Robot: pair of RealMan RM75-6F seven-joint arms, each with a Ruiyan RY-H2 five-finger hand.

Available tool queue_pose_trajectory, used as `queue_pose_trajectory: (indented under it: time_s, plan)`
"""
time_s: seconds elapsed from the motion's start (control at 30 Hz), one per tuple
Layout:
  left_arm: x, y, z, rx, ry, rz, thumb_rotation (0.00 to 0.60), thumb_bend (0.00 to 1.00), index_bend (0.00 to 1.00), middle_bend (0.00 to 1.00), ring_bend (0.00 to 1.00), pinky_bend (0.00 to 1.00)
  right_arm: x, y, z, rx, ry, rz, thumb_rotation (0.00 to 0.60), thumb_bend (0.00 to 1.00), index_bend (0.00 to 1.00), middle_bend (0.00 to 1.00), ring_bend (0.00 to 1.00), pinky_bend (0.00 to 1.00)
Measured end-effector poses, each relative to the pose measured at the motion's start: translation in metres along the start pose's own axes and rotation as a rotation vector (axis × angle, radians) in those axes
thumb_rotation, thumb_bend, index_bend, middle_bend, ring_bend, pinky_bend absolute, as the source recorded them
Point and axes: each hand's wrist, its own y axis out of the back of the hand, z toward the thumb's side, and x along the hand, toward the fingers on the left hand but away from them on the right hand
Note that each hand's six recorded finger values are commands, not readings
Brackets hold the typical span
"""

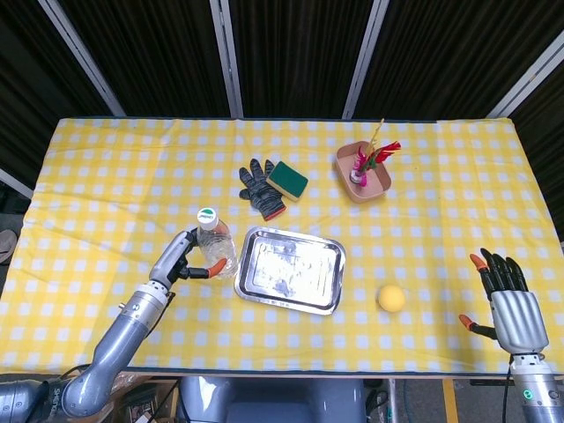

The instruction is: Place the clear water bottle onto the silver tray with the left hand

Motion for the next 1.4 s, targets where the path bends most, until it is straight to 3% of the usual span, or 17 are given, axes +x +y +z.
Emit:
queue_pose_trajectory:
  time_s: [0.33,0.67,0.9,1.13,1.4]
  plan:
    - [-0.008,-0.009,0.018,0.005,-0.064,-0.031,0.600,0.44,0.39,0.44,0.27,0.20,0.000,0.001,0.000,-0.006,0.003,-0.001,0.600,0.05,0.08,0.00,0.00,0.00]
    - [-0.031,-0.028,0.099,-0.023,-0.181,-0.097,0.600,0.45,0.39,0.43,0.27,0.20,0.000,0.000,-0.001,-0.002,-0.001,0.003,0.600,0.05,0.08,0.00,0.00,0.00]
    - [-0.028,-0.018,0.147,0.019,-0.248,-0.100,0.600,0.44,0.39,0.43,0.27,0.20,0.000,-0.001,0.000,-0.001,0.002,0.005,0.600,0.05,0.08,0.00,0.00,0.00]
    - [-0.030,-0.004,0.130,0.038,-0.179,-0.090,0.600,0.44,0.39,0.43,0.27,0.20,0.000,0.000,0.000,-0.002,0.001,0.002,0.600,0.05,0.08,0.00,0.00,0.00]
    - [-0.035,0.012,0.068,0.065,-0.031,-0.047,0.600,0.45,0.39,0.43,0.27,0.20,0.000,0.000,0.000,-0.002,-0.002,0.002,0.600,0.05,0.08,0.00,0.00,0.00]
